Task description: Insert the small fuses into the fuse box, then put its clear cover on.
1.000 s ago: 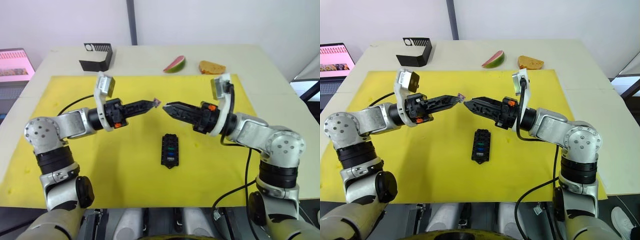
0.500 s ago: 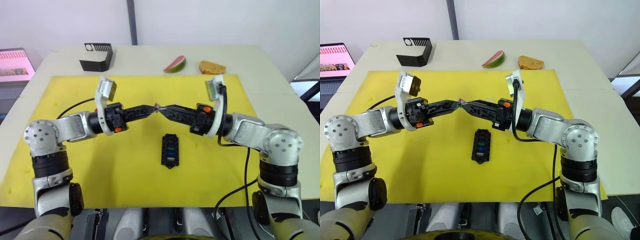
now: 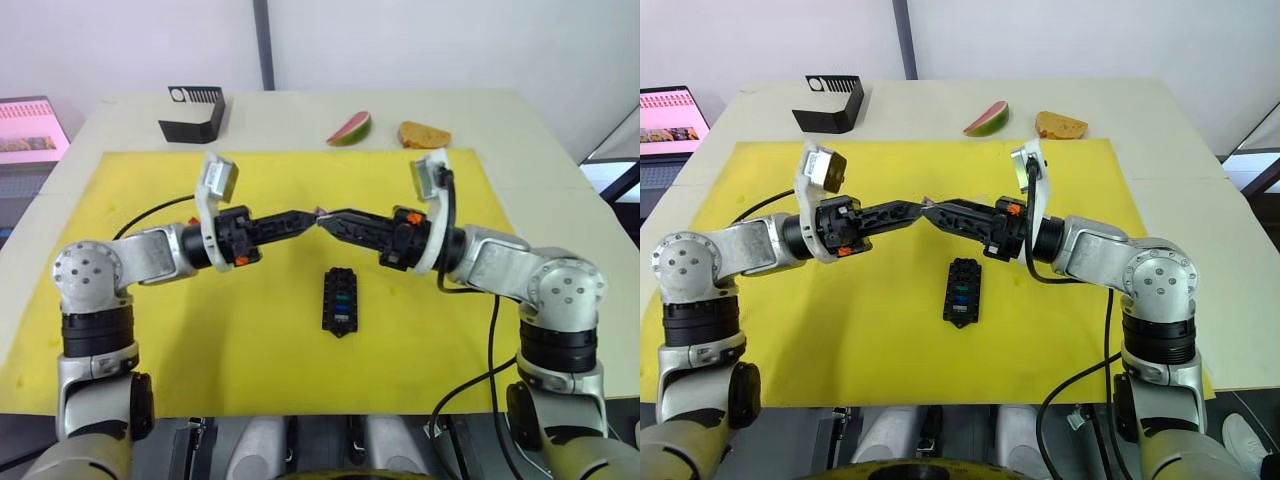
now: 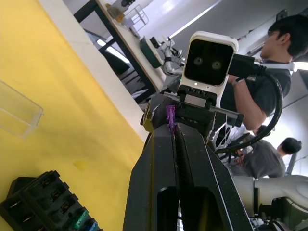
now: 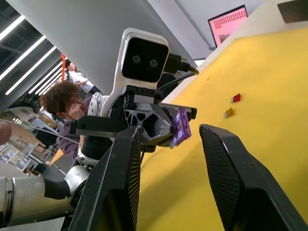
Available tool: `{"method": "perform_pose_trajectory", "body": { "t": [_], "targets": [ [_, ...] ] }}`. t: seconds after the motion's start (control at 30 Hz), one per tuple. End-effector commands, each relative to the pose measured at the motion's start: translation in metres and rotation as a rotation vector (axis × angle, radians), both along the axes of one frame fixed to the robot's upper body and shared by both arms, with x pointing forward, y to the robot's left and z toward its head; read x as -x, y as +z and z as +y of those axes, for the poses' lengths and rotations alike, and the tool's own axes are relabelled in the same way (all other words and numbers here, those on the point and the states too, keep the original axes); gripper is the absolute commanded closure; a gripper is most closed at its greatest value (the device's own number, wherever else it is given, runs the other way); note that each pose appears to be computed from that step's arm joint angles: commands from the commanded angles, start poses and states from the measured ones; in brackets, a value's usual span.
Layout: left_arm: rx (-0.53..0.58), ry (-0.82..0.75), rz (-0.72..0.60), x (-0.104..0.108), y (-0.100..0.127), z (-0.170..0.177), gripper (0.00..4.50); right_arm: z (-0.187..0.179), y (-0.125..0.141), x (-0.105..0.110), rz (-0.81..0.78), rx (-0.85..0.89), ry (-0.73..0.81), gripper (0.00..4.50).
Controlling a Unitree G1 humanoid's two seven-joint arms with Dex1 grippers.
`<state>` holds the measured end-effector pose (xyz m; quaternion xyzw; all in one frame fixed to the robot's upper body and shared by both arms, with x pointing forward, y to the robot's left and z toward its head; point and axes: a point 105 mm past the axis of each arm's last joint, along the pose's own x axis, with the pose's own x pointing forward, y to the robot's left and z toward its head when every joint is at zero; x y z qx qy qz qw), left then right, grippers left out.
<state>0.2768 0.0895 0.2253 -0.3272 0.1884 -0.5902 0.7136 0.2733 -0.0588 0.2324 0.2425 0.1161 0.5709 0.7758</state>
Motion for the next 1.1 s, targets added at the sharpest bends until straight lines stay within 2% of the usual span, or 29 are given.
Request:
{"method": "perform_pose_trajectory", "body": {
  "t": [0.03,0.47,0.57,0.63,0.67,1.0,1.1],
  "targets": [
    [0.016,-0.021,-0.049,0.007,0.01,-0.003,4.5,-0.004,0.011,0.002,-0.033,-0.024,-0.002,2.49],
    [0.027,-0.013,-0.042,0.003,0.01,0.0,4.5,-0.004,0.009,0.002,-0.037,-0.003,-0.004,2.49],
    [0.03,-0.014,-0.044,0.003,0.011,0.0,4.5,-0.005,0.011,0.003,-0.043,-0.005,0.001,3.36],
    [0.034,-0.016,-0.044,0.003,0.011,-0.001,4.5,-0.004,0.011,0.004,-0.046,-0.006,0.004,4.29],
    [0.035,-0.017,-0.044,0.003,0.011,-0.001,4.5,-0.004,0.012,0.005,-0.046,-0.007,0.004,4.44],
    [-0.004,-0.002,-0.06,0.001,0.005,0.006,4.5,-0.008,0.02,0.01,-0.038,-0.037,0.024,4.44],
    [-0.024,-0.005,-0.1,0.002,0.008,0.017,3.54,-0.01,0.022,0.01,-0.039,-0.03,0.026,4.5]
  ]
}}
